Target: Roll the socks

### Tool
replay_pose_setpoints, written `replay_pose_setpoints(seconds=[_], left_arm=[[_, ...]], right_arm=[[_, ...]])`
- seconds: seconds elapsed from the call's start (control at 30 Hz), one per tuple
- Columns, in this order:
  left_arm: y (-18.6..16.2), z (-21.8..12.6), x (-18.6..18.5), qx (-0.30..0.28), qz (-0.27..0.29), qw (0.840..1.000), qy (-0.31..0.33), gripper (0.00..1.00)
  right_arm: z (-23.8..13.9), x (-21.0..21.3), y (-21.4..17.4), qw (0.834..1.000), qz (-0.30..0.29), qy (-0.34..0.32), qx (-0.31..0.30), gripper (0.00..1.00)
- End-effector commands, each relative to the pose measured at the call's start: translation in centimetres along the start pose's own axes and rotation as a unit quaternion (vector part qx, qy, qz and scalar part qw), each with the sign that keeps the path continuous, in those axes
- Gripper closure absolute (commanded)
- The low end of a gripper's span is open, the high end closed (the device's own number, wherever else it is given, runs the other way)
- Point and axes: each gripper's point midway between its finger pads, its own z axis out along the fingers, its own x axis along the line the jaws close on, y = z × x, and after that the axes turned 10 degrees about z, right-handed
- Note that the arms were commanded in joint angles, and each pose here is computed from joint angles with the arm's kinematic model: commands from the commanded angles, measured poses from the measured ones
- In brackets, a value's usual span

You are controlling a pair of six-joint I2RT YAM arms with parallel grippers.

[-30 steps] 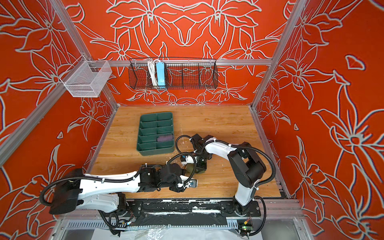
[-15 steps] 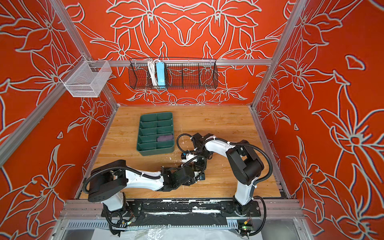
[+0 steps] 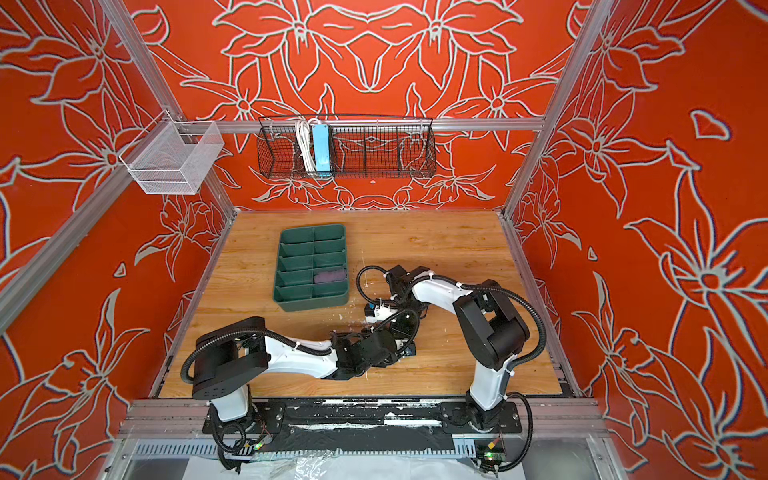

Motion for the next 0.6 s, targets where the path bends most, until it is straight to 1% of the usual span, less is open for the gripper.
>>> replay_pose_setpoints(seconds=[0.0,0.03,0.1,0.2,0.23,0.33,0.4,0.5,0.57], left_arm=[[-3.3,1.5,-2.8,0.058,-0.010,0.997,-0.052,0.79],[-3.3,1.5,-3.0,0.059,-0.011,0.997,-0.056,0.85],[-3.3,1.6,-3.3,0.063,-0.015,0.996,-0.063,1.00],[-3.6,1.5,-3.5,0.070,-0.014,0.995,-0.071,1.00],[-3.7,1.4,-3.6,0.073,-0.013,0.995,-0.073,1.00],[-4.3,0.8,-3.9,0.078,-0.013,0.993,-0.082,1.00],[-4.7,0.4,-4.1,0.081,-0.012,0.993,-0.085,1.00],[-5.3,0.0,-4.3,0.086,-0.009,0.992,-0.088,1.00],[-5.3,-0.2,-4.4,0.084,-0.010,0.992,-0.092,1.00]], right_arm=[[-0.5,3.9,-0.2,0.997,-0.003,0.074,-0.025,1.00],[-0.6,3.9,-0.1,0.997,-0.002,0.076,-0.029,1.00],[-0.7,3.9,-0.1,0.996,0.003,0.077,-0.036,1.00],[-1.0,3.1,0.2,0.996,0.019,0.065,-0.053,1.00],[-1.2,2.6,0.4,0.996,0.024,0.054,-0.065,0.97],[-2.3,1.3,0.9,0.992,0.031,0.006,-0.118,0.65],[-3.4,0.8,1.0,0.987,0.027,-0.034,-0.157,0.50],[-5.2,0.7,0.5,0.976,0.015,-0.089,-0.198,0.40],[-6.4,1.1,0.0,0.969,0.009,-0.115,-0.218,0.36]])
